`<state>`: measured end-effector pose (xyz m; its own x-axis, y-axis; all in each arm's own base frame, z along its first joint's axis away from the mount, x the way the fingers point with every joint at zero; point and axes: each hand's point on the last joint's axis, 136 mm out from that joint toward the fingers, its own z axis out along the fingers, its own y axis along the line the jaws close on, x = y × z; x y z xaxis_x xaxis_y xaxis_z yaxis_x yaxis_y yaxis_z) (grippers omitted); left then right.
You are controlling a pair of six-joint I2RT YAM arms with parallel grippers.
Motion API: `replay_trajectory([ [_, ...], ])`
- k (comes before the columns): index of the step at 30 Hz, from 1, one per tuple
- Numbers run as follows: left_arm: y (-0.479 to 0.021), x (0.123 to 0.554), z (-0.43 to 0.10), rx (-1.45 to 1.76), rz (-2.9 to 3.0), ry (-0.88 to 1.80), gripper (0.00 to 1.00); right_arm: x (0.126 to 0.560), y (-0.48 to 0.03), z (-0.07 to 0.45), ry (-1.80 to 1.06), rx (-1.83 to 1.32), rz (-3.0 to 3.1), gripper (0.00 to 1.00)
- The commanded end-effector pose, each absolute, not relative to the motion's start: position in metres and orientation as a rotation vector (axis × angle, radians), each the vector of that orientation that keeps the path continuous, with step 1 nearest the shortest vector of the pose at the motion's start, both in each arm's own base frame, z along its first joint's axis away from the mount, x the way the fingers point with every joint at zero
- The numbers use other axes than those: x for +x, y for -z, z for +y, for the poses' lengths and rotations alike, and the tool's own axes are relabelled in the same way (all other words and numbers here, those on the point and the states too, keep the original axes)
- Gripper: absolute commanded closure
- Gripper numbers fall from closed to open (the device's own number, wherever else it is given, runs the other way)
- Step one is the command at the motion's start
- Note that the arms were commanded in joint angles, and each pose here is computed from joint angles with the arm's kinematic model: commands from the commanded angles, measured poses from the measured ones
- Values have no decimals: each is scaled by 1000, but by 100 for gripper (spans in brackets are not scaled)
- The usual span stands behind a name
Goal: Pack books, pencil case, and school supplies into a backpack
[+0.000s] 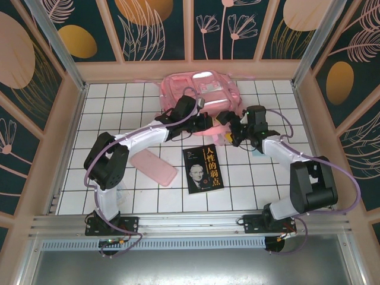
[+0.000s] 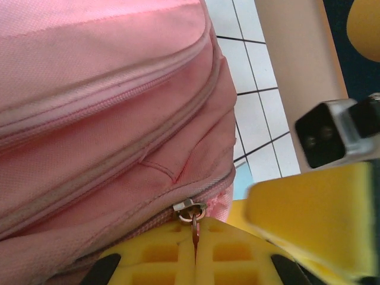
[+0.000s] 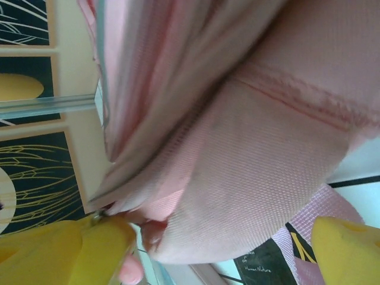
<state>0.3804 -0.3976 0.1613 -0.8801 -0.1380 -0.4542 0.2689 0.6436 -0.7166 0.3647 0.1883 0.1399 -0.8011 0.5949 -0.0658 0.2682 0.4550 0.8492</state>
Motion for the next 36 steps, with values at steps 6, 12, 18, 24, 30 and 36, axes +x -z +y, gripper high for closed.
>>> replay_trajectory([
  [6, -182, 347, -390, 178, 2358, 1204, 100, 412, -143, 206, -1452, 798, 2143, 42],
  [12, -130, 349, -337, 139, 2490, 835, 100, 414, -149, 206, -1391, 755, 2170, 100],
  [18, -89, 381, -246, -128, 2508, 608, 100, 400, -171, 193, -1335, 709, 2175, 100],
  [24, -114, 427, -196, -172, 2353, 326, 100, 394, -168, 207, -1404, 670, 2210, 100],
  [30, -94, 489, -124, -356, 2260, 96, 100, 389, -174, 210, -1375, 609, 2240, 100],
  [36, -98, 542, -125, -313, 2198, 91, 100, 385, -174, 214, -1365, 553, 2280, 100],
])
